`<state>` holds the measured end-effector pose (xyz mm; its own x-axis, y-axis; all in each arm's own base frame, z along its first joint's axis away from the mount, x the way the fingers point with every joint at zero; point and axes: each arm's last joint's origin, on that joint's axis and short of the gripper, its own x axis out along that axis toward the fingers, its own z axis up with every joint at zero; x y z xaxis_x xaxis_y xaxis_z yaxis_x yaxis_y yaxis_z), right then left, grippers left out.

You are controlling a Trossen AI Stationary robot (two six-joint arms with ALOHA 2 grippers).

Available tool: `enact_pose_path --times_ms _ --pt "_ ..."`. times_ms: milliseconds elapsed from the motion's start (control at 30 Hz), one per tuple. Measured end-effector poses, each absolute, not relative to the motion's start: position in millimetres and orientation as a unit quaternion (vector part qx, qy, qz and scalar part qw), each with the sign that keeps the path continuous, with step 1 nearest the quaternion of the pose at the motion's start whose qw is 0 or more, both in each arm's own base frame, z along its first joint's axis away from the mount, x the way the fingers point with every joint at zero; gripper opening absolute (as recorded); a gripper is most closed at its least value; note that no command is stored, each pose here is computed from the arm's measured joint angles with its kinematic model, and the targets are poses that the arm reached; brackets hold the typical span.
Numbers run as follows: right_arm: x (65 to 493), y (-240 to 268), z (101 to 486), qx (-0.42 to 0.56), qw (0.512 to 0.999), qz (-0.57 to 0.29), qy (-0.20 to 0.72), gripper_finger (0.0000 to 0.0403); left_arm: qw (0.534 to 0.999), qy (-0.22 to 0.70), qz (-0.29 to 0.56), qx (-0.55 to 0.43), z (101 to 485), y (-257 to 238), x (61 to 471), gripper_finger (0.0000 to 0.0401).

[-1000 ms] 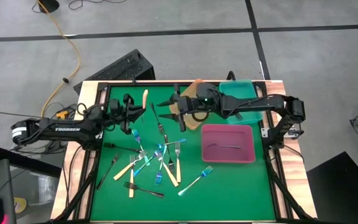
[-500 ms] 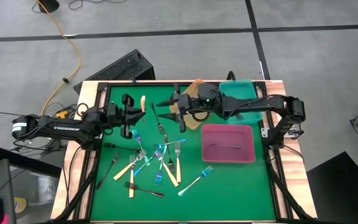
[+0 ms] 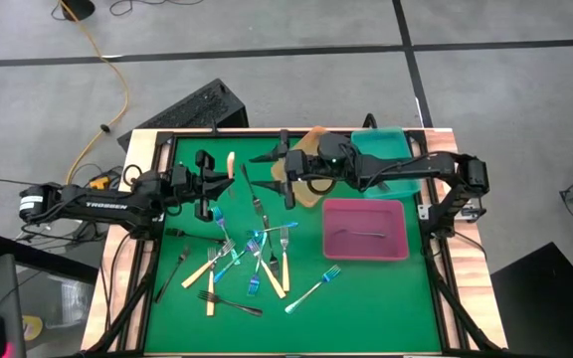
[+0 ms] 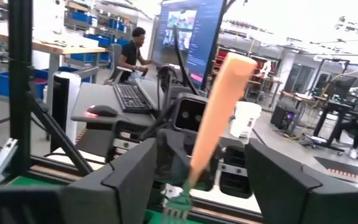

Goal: Sort silverware by color (type)
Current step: Put the orange fork into the orange bin

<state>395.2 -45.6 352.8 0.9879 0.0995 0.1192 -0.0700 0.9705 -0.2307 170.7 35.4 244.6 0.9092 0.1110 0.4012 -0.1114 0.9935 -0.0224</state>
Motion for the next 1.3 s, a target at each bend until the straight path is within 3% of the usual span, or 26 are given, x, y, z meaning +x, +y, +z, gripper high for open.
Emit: enact_pose_path --times_ms 233,900,1067,1300 --pt "394 -45 358 -0.104 0.990 0.041 -0.091 0.0278 0.979 -0.198 0.056 0.000 245 36 175 0.0017" --pt "396 -47 349 -0.071 0.996 0.032 -0.043 0.0271 0.988 -0.137 0.030 0.066 264 42 236 0.0016" --pt "396 -48 346 -0.054 0.998 0.022 -0.029 0.0217 0.989 -0.131 0.030 0.066 262 42 239 0.0016" --pt "396 -47 342 -0.054 0.998 0.026 -0.009 0.0077 0.987 -0.139 0.033 0.067 264 42 237 0.0016"
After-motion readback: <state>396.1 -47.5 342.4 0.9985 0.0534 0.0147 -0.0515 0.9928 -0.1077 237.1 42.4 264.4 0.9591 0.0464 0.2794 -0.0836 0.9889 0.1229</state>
